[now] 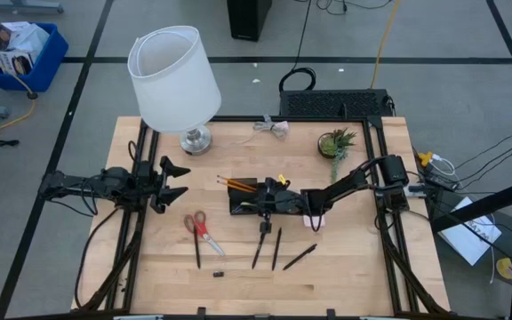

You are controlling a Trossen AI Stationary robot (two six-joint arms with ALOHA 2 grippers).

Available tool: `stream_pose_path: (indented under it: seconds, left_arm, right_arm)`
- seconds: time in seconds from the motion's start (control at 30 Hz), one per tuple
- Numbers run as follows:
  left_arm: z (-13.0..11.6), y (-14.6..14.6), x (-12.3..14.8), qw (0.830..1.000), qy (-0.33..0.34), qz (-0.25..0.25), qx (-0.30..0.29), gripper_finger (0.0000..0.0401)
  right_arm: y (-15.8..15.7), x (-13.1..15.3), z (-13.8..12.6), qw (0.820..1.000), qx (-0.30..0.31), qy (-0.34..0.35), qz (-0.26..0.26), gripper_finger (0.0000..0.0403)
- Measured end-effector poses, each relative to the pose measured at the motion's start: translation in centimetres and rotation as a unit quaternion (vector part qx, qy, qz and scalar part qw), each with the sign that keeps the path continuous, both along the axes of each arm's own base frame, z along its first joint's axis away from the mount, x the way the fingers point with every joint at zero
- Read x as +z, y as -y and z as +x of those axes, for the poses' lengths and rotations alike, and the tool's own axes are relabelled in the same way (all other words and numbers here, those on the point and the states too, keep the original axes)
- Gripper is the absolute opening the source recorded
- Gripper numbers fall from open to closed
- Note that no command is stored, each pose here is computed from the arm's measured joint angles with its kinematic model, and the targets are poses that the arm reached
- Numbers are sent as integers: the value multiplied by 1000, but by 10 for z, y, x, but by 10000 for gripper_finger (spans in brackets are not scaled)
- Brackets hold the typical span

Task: Pick and place office supplies into organizer
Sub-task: Put the green eraser into the black desk organizer, then put the pink sticky notes into the black desk organizer

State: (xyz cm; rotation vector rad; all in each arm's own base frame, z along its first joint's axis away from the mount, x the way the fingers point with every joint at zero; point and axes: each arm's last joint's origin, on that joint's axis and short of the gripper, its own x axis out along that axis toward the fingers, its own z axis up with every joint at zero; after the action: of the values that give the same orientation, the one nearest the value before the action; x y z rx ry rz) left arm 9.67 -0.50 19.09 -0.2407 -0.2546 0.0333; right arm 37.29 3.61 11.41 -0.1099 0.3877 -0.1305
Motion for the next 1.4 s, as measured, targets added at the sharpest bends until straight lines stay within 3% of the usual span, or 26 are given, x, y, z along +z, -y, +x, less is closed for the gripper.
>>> stream_pose_path:
  seconds: [0.37,0.77,0.87,1.03,1.13,1.4]
  left_arm:
    - [0,0,0,1000,0,0,0,319]
    - [0,0,0,1000,0,0,0,319]
    - [0,0,0,1000,0,0,0,319]
    - [0,0,0,1000,0,0,0,319]
    - [0,0,0,1000,0,0,0,319]
    - [0,0,0,1000,0,0,0,319]
  right_arm:
    - [0,0,0,1000,0,0,0,75]
    - [0,0,0,1000,-2,0,3,75]
    - [-1,0,0,1000,8,1,19,75]
    - [-12,9,-1,994,80,14,67,75]
    - [-25,11,-4,986,116,7,116,75]
    - [-68,14,-21,972,158,-48,168,75]
